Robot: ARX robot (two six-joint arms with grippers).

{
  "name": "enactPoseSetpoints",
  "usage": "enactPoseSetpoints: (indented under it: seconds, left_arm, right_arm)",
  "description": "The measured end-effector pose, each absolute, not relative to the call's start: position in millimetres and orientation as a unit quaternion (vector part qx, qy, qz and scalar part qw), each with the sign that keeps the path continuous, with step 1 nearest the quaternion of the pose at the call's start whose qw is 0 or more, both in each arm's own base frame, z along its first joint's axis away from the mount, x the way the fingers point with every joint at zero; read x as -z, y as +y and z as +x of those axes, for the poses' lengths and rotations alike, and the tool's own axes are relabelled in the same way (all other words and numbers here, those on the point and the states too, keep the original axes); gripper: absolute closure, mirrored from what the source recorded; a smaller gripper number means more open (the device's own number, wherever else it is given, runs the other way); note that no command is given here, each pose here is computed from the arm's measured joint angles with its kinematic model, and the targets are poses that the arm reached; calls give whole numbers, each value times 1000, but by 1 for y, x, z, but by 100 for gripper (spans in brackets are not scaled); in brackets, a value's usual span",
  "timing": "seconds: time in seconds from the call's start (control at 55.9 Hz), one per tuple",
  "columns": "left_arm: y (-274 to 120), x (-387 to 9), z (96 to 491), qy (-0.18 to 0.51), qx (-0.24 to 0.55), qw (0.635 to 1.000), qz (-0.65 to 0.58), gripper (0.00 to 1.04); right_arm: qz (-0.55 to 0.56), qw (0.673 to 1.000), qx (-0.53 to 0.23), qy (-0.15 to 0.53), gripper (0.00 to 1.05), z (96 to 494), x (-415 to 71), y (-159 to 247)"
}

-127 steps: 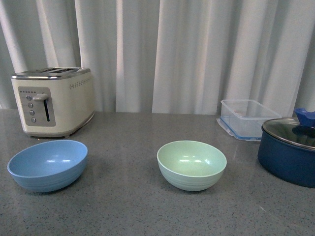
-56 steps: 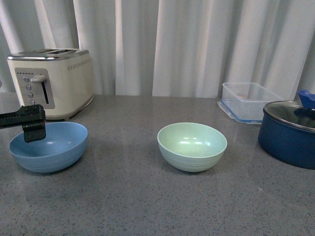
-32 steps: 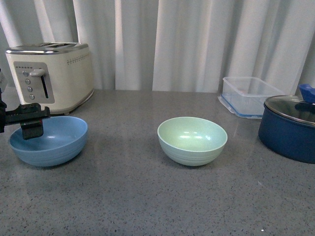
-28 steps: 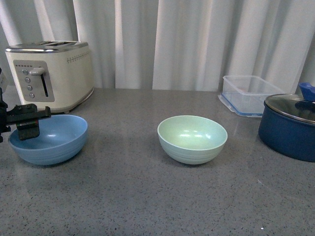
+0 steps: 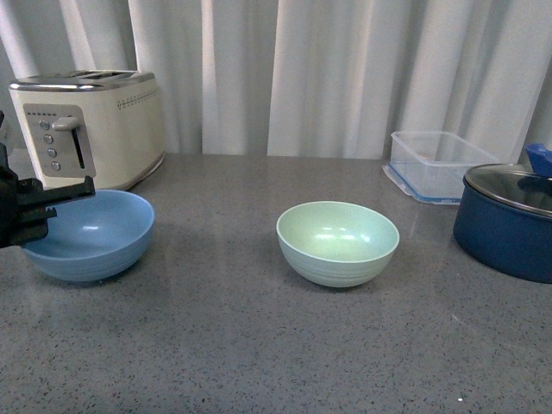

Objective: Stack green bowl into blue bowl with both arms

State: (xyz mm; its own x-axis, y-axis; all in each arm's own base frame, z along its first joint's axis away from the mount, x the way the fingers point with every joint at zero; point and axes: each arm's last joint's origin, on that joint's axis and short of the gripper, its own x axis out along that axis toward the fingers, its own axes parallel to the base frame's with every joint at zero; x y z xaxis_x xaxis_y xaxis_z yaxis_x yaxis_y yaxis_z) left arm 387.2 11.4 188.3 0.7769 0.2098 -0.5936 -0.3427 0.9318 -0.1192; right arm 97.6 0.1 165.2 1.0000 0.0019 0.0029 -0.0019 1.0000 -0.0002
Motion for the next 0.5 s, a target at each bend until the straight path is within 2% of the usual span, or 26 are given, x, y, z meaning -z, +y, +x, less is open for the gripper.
enactPoseSetpoints:
  seconds: [0.232, 0.501]
  left_arm:
    - [-17, -219, 385, 271, -113, 948, -120, 101]
    - [-53, -212, 390, 293, -83, 944, -125, 101]
  right_arm:
    - [0, 1000, -1, -1, 10, 98, -165, 0]
    - [0, 1000, -1, -1, 10, 98, -165, 0]
